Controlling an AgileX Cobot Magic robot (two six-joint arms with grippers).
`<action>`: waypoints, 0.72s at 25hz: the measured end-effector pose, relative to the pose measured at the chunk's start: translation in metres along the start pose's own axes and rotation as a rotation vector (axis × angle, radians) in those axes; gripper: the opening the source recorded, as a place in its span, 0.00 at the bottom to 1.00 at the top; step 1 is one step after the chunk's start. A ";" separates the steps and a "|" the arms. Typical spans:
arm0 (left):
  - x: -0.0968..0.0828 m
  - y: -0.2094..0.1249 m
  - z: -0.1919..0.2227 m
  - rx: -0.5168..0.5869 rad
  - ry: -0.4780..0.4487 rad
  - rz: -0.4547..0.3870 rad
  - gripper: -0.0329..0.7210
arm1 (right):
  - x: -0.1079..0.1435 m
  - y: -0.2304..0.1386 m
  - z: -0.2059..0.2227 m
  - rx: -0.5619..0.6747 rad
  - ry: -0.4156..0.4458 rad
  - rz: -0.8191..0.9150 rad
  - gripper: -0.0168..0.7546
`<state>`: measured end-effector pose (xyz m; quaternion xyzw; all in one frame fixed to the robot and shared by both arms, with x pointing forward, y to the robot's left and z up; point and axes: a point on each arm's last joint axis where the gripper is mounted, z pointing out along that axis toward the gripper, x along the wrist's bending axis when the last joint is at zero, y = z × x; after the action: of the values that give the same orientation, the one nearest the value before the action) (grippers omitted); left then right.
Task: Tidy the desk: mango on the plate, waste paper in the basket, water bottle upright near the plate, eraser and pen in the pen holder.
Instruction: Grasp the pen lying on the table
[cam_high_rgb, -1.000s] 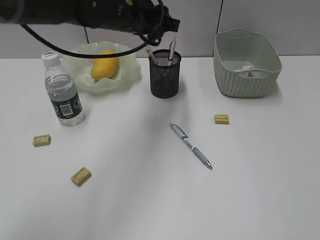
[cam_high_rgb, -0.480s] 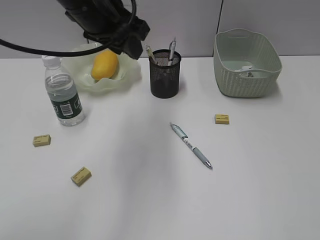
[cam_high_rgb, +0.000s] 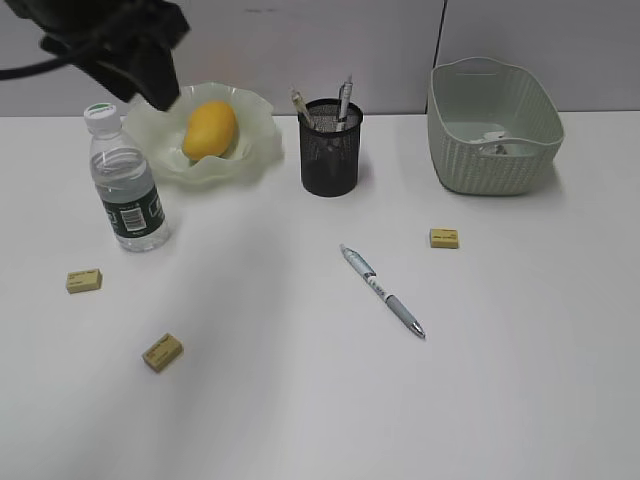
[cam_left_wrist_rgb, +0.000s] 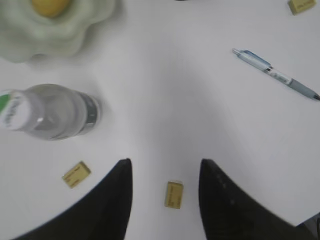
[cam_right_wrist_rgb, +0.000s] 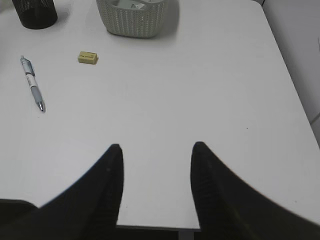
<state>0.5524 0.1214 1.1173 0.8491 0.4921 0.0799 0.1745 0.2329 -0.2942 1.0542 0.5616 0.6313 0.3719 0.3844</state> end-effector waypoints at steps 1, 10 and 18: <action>0.010 -0.001 -0.006 -0.015 0.012 -0.025 0.49 | 0.000 0.000 0.000 0.000 0.000 0.000 0.49; 0.108 -0.024 -0.045 -0.089 0.153 -0.284 0.49 | 0.000 0.000 0.000 0.000 0.000 0.000 0.49; 0.138 -0.044 -0.058 -0.095 0.211 -0.375 0.49 | 0.000 0.000 0.000 0.000 0.000 0.000 0.49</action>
<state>0.5687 0.2731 1.1501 0.7204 0.6526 0.1577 0.1738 0.2329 -0.2942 1.0542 0.5616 0.6313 0.3719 0.3844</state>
